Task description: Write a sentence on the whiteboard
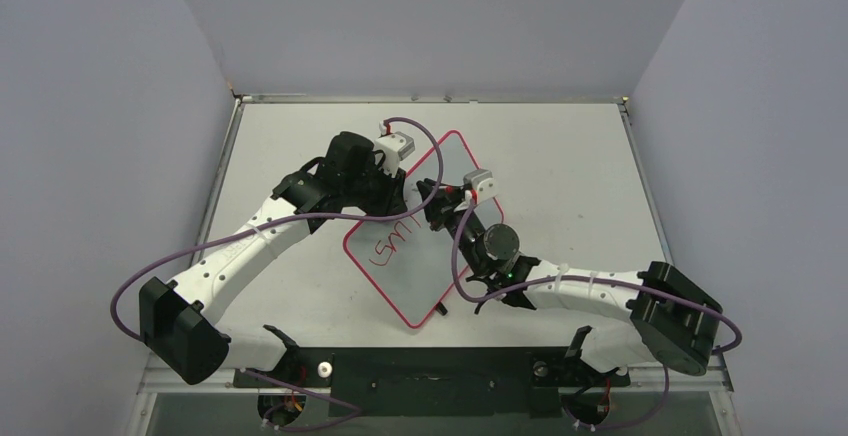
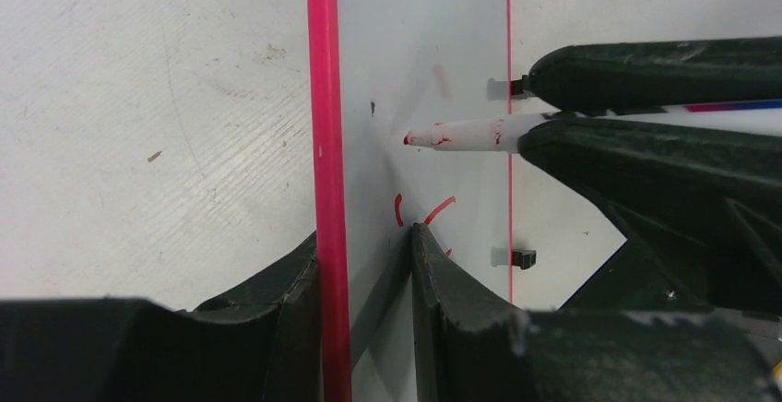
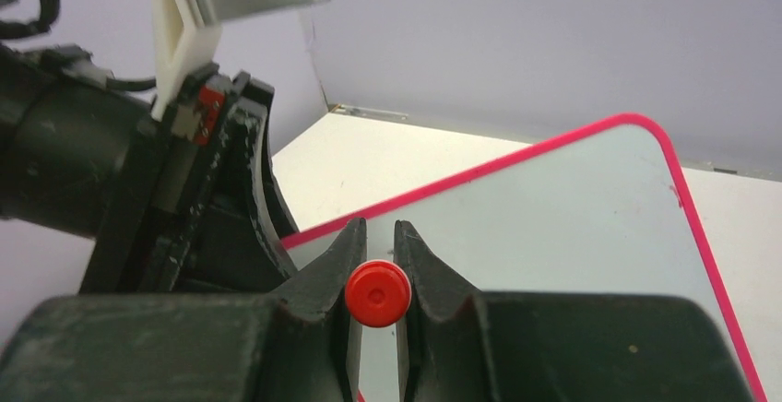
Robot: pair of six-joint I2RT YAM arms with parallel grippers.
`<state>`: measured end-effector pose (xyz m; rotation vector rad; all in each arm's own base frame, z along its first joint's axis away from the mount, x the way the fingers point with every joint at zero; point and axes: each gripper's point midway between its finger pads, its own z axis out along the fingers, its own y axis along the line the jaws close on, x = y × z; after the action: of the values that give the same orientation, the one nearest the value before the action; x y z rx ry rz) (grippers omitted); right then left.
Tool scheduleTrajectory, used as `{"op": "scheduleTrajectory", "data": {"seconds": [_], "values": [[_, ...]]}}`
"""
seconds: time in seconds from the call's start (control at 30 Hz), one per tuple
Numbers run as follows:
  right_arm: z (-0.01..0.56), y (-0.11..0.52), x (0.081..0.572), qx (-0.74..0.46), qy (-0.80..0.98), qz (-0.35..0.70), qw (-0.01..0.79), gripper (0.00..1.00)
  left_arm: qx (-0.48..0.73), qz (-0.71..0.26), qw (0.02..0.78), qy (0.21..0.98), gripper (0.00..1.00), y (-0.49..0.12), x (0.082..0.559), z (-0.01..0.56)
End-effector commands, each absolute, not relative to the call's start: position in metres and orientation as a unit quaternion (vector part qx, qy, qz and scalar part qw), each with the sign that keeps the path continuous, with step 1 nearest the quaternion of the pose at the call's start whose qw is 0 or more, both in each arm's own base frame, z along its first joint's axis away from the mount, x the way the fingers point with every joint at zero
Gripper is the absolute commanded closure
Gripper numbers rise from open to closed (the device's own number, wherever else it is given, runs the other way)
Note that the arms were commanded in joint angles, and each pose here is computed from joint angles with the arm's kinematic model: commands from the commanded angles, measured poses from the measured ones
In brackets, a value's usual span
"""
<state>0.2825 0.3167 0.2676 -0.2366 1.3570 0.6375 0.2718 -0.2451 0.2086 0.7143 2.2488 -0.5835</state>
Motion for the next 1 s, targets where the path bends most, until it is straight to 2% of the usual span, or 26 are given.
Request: {"op": "scheduleTrajectory", "data": {"seconds": [0.0, 0.43, 0.97], "values": [[0.308, 0.321, 0.286, -0.087, 0.577, 0.316, 0.748, 1.0, 0.318, -0.137, 0.349, 0.871, 1.0, -0.22, 0.279, 0.185], [0.276, 0.325, 0.29, -0.083, 0.602, 0.318, 0.728, 1.0, 0.318, -0.135, 0.349, 0.871, 1.0, -0.22, 0.28, 0.185], [0.229, 0.3, 0.275, -0.07, 0.644, 0.314, 0.694, 1.0, 0.318, -0.134, 0.35, 0.871, 1.0, -0.22, 0.28, 0.185]]}}
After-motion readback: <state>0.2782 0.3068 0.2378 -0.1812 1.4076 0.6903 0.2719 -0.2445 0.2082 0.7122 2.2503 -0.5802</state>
